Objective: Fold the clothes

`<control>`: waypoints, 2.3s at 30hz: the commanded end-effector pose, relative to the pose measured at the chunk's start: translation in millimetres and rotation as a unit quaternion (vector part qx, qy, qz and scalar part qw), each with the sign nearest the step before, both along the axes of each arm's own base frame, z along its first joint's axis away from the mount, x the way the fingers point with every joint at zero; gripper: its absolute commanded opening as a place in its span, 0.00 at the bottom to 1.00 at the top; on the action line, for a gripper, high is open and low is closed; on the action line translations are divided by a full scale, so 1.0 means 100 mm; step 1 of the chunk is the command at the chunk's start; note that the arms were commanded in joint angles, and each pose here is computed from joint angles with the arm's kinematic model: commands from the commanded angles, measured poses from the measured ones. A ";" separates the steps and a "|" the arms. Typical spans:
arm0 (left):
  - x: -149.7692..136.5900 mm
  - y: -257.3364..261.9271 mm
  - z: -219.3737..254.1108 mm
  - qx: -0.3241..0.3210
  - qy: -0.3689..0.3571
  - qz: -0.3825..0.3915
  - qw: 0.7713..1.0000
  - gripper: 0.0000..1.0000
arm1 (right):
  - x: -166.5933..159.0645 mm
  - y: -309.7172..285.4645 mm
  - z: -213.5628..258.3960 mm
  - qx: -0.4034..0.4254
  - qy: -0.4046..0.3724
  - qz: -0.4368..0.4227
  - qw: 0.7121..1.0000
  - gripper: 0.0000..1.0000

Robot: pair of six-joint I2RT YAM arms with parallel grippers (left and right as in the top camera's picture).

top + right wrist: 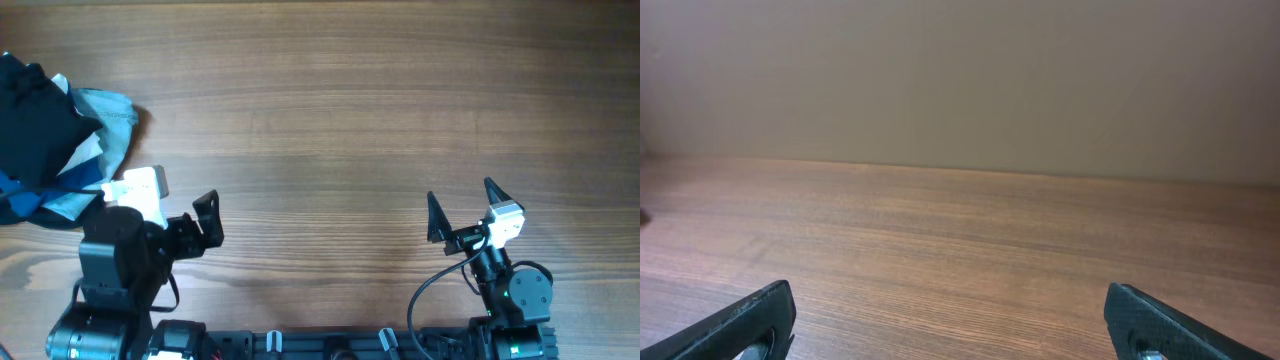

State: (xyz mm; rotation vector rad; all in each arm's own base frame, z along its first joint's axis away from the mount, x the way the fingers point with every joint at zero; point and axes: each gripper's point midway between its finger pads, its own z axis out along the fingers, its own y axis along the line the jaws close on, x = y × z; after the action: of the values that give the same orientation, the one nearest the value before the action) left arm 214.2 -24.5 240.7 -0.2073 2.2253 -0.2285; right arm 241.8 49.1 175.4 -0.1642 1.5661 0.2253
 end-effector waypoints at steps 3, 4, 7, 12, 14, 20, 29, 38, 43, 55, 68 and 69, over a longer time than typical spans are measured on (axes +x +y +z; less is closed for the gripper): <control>-0.16 0.13 -0.13 -0.002 -0.027 0.031 0.999 1.00 | -0.02 0.05 0.03 -0.005 -0.008 0.012 1.000 1.00; -0.19 0.18 -0.23 -0.002 -0.036 0.043 0.998 1.00 | -0.02 0.05 0.03 -0.005 -0.008 0.012 1.000 1.00; -0.14 0.25 -0.46 -0.005 -0.077 0.062 0.995 1.00 | -0.02 0.05 0.03 -0.005 -0.008 0.012 1.000 1.00; 0.18 0.27 -0.72 -0.019 -0.211 0.067 0.975 1.00 | -0.02 0.05 0.03 -0.005 -0.008 0.012 1.000 1.00; 0.26 0.27 -0.70 -0.022 -0.256 0.066 0.964 1.00 | -0.02 0.05 0.03 -0.005 -0.008 0.012 1.000 1.00; 0.32 0.26 -0.71 -0.026 -0.309 0.064 0.948 1.00 | -0.02 0.05 0.03 -0.005 -0.008 0.012 1.000 1.00; 0.32 0.19 -0.84 -0.031 -0.285 0.046 0.957 1.00 | -0.02 0.05 0.03 -0.005 -0.008 0.012 1.000 1.00; 0.32 0.19 -0.84 -0.031 -0.285 0.046 0.957 1.00 | -0.02 0.05 0.03 -0.005 -0.008 0.012 1.000 1.00; 0.32 0.19 -0.84 -0.031 -0.285 0.046 0.957 1.00 | -0.02 0.05 0.03 -0.005 -0.008 0.012 1.000 1.00; 0.32 0.19 -0.83 -0.031 -0.285 0.046 0.957 1.00 | -0.02 0.05 0.03 -0.005 -0.008 0.012 1.000 1.00; 0.32 0.19 -0.83 -0.031 -0.285 0.046 0.957 1.00 | -0.02 0.05 0.03 -0.005 -0.008 0.012 1.000 1.00; 0.32 0.19 -0.84 -0.031 -0.285 0.046 0.957 1.00 | -0.02 0.05 0.03 -0.005 -0.008 0.012 1.000 1.00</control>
State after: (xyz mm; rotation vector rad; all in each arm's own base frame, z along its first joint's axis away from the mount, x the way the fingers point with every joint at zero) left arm 246.3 -4.0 157.9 -0.2460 1.6343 -0.2564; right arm 241.7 49.1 175.6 -0.1645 1.5653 0.2256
